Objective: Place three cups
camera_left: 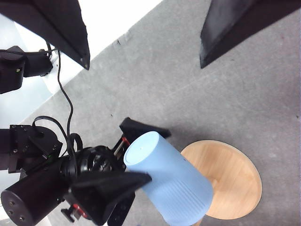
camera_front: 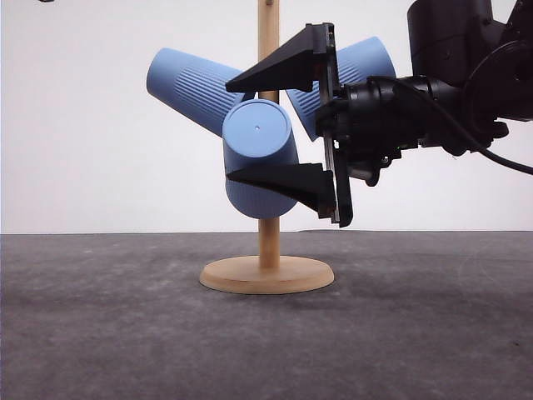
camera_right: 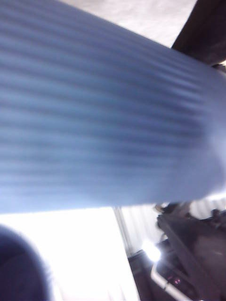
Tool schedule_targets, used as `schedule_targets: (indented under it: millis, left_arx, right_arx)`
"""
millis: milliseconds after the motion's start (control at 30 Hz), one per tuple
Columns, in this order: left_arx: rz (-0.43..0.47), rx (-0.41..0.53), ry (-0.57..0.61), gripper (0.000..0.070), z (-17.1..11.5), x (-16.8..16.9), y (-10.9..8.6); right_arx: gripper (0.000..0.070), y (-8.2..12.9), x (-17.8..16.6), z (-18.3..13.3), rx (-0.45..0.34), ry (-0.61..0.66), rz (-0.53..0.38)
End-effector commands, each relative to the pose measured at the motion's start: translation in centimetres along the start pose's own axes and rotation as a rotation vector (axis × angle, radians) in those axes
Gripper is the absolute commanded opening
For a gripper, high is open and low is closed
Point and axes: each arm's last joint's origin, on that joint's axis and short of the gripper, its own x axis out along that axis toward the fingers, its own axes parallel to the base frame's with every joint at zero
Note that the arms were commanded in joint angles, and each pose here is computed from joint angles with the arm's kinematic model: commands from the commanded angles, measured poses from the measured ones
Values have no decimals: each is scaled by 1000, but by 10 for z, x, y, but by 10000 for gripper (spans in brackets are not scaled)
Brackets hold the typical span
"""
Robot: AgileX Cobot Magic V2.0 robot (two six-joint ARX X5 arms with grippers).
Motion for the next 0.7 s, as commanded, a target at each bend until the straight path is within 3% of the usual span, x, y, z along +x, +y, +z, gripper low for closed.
schedule_targets:
  millis: [0, 233, 467, 667]
  left_arx:
    - [-4, 25, -21, 436, 4, -3, -3]
    - [-4, 24, -20, 436, 4, -3, -3]
    - [-4, 24, -20, 436, 4, -3, -3]
    - [61, 12, -21, 436, 3, -3, -1]
  right_arx:
    - [587, 4, 2, -2, -11, 15, 10]
    - [587, -7, -5, -12, 6, 10, 0]
    - [584, -26, -37, -49, -21, -41, 30]
    - [562, -38, -71, -74, -177, -87, 25]
